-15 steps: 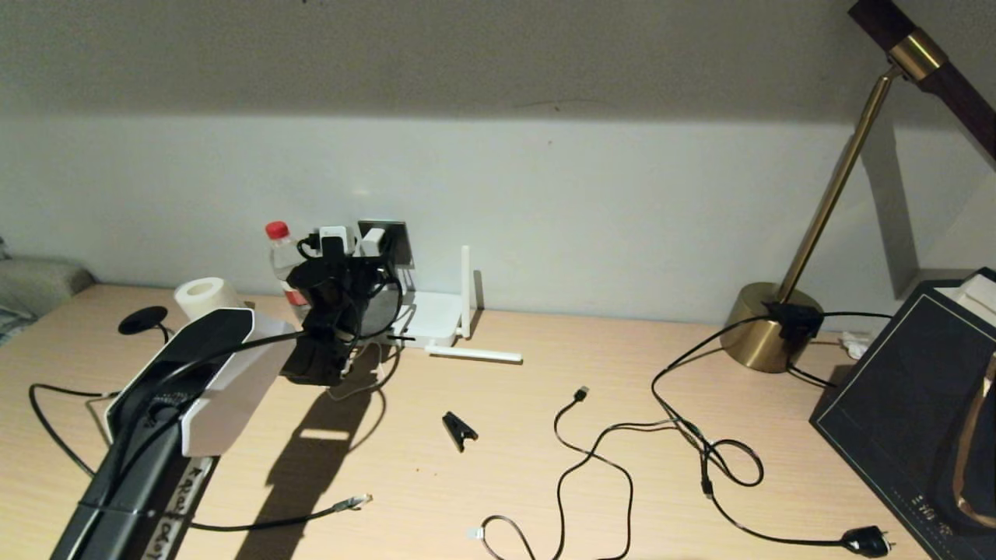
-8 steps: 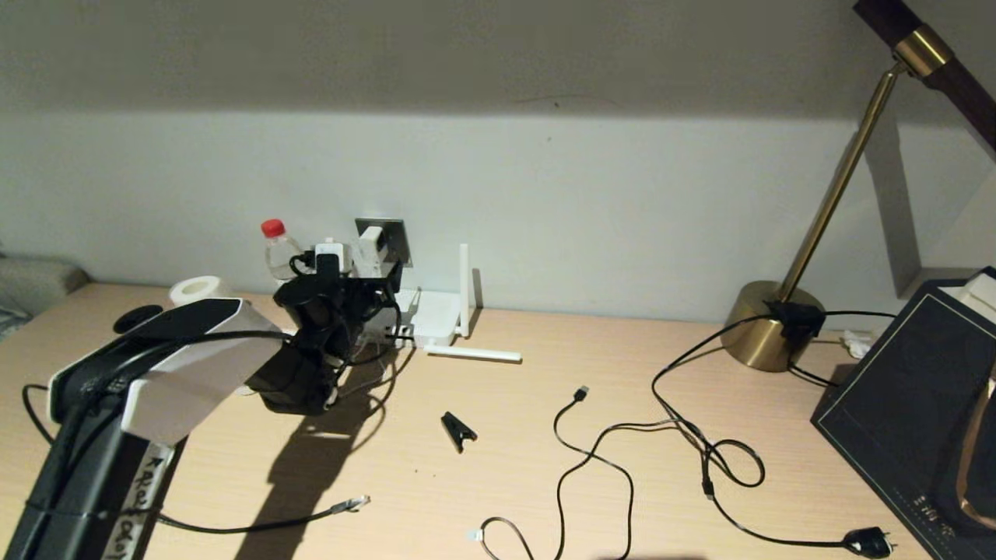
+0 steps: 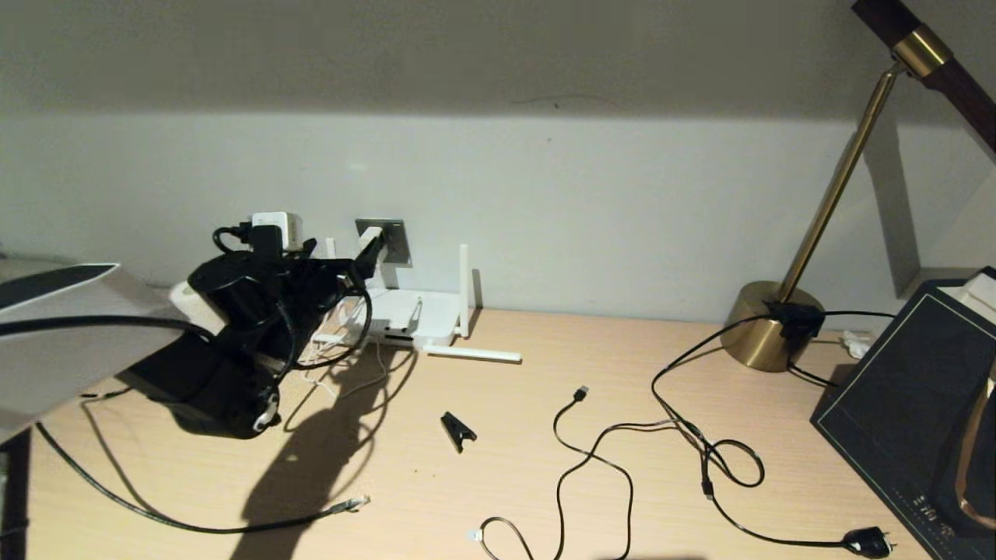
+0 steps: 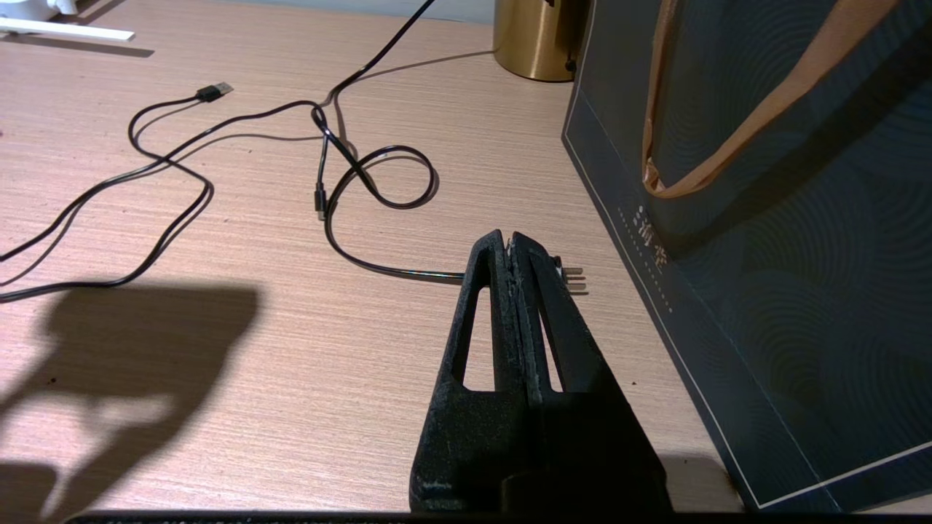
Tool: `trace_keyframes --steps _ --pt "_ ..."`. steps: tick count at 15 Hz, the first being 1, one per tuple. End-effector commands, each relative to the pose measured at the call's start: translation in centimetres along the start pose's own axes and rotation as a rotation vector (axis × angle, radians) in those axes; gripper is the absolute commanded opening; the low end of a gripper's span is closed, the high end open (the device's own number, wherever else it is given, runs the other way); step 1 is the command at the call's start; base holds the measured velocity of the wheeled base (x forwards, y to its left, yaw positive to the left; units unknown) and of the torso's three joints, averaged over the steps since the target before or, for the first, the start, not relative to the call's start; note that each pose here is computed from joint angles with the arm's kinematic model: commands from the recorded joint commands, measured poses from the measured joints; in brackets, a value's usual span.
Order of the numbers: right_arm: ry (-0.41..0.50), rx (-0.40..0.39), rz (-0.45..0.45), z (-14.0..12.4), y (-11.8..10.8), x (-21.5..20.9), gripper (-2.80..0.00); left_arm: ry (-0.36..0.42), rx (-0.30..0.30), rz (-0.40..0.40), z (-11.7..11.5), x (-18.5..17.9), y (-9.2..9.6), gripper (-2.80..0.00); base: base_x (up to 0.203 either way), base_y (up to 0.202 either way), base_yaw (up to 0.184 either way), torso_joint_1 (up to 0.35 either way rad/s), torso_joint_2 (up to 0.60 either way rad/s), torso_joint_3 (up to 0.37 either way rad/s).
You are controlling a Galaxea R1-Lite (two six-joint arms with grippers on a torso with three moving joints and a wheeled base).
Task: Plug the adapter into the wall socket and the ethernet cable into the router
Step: Pick up cable
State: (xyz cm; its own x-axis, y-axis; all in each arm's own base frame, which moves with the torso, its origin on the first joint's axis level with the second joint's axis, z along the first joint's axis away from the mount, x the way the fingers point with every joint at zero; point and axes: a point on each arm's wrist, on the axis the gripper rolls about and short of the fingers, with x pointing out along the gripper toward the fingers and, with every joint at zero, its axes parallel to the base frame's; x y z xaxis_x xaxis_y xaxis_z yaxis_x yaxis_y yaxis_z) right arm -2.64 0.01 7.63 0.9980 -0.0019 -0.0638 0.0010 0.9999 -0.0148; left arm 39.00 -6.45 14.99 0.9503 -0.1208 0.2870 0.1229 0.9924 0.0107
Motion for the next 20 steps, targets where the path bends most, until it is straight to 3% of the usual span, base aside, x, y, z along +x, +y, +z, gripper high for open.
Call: trace_keyframes --steps 1,4,5,6,9,11,12,15,17,20 --pt "0.002 0.0 0.0 0.0 0.0 0.0 -2.8 -0.079 0.002 -0.02 6.8 -4.2 0.3 0.0 0.0 0.0 0.0 0.0 0.0 0.0" --pt "0.002 0.0 0.0 0.0 0.0 0.0 -2.8 -0.042 0.05 -0.127 12.9 -9.6 0.5 0.0 0.0 0.0 0.0 0.0 0.0 0.0" --pt "0.002 0.0 0.0 0.0 0.0 0.0 -2.8 0.019 0.08 -0.181 14.6 -11.7 0.6 0.0 0.0 0.0 0.0 0.0 0.0 0.0" --pt "0.002 0.0 0.0 0.0 0.0 0.0 -2.8 0.139 0.12 -0.247 15.2 -13.9 0.5 0.0 0.0 0.0 0.0 0.0 0.0 0.0" --pt "0.002 0.0 0.0 0.0 0.0 0.0 -2.8 0.569 0.295 -0.542 13.4 -19.7 0.3 0.0 0.0 0.0 0.0 0.0 0.0 0.0" --pt "0.002 0.0 0.0 0.0 0.0 0.0 -2.8 0.765 0.459 -0.773 11.7 -22.7 0.3 0.0 0.0 0.0 0.0 0.0 0.0 0.0" --pt "0.002 0.0 0.0 0.0 0.0 0.0 -2.8 0.833 0.508 -0.869 10.8 -23.1 0.2 0.0 0.0 0.0 0.0 0.0 0.0 0.0" --pt "0.001 0.0 0.0 0.0 0.0 0.0 -2.8 0.943 0.611 -1.016 6.9 -20.1 0.6 0.0 0.0 0.0 0.0 0.0 0.0 0.0" --pt "0.002 0.0 0.0 0.0 0.0 0.0 -2.8 0.957 0.702 -1.093 4.9 -18.0 1.6 0.0 0.0 0.0 0.0 0.0 0.0 0.0" --pt "0.002 0.0 0.0 0.0 0.0 0.0 -2.8 0.988 0.757 -1.184 1.7 -15.8 3.0 0.0 0.0 0.0 0.0 0.0 0.0 0.0"
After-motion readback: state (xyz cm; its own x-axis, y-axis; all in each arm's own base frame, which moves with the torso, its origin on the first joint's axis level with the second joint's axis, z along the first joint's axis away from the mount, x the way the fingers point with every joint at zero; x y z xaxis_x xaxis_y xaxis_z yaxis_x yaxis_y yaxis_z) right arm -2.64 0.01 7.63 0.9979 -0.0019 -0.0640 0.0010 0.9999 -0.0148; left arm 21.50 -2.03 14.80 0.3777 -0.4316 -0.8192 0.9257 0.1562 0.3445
